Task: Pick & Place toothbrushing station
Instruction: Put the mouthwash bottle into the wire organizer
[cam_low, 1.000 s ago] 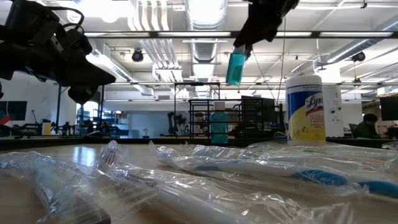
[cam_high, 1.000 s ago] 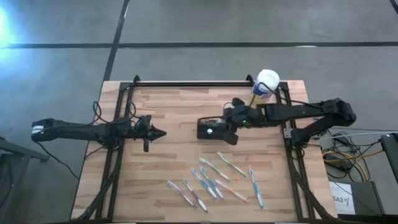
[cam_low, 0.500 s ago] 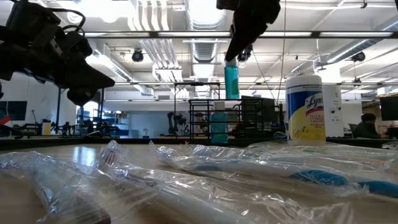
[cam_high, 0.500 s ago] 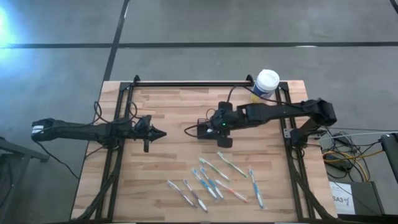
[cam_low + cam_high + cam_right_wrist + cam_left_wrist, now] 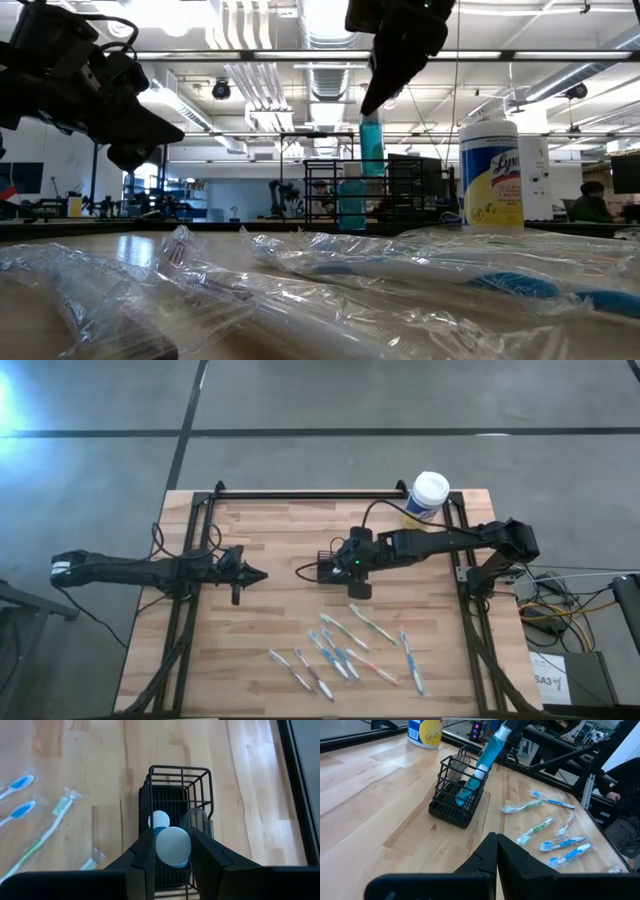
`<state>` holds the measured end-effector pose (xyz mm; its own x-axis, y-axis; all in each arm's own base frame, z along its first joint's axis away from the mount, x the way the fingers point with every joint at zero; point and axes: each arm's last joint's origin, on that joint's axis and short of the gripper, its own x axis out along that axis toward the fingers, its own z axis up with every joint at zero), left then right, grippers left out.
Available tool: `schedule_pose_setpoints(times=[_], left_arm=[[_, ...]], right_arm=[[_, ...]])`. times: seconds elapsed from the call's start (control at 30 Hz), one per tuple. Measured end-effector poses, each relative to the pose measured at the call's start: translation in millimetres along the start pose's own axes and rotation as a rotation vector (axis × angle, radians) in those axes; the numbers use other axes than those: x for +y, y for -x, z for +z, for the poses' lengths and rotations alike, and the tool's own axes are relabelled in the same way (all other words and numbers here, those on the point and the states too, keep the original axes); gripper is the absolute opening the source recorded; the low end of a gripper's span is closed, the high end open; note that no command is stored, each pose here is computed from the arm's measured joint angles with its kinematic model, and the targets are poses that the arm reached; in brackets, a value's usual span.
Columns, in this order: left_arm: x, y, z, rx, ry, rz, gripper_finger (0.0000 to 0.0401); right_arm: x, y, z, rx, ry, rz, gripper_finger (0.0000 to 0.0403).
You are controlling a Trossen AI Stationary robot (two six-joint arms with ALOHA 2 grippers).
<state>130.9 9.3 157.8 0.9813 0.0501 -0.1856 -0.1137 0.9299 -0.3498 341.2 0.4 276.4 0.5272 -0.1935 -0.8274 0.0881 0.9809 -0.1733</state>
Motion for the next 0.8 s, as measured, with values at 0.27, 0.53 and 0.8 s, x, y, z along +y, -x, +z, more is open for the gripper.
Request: schedule_pose_setpoints(times=[0.27, 0.53, 0.8], left_arm=[[0, 0, 0, -0.001, 0.0, -0.001, 0.0007], [0, 0, 0, -0.001, 0.0, 0.0, 0.0007], [0, 0, 0, -0.001, 0.0, 0.0, 0.0007]], right_arm=[[-2, -13, -10, 0.014, -0.039, -0.008, 0.0085], [-3, -25, -17, -0.017, -0.062, -0.008, 0.0085], [-3, -31, -22, -0.017, -0.094, -0.01, 0.0085]])
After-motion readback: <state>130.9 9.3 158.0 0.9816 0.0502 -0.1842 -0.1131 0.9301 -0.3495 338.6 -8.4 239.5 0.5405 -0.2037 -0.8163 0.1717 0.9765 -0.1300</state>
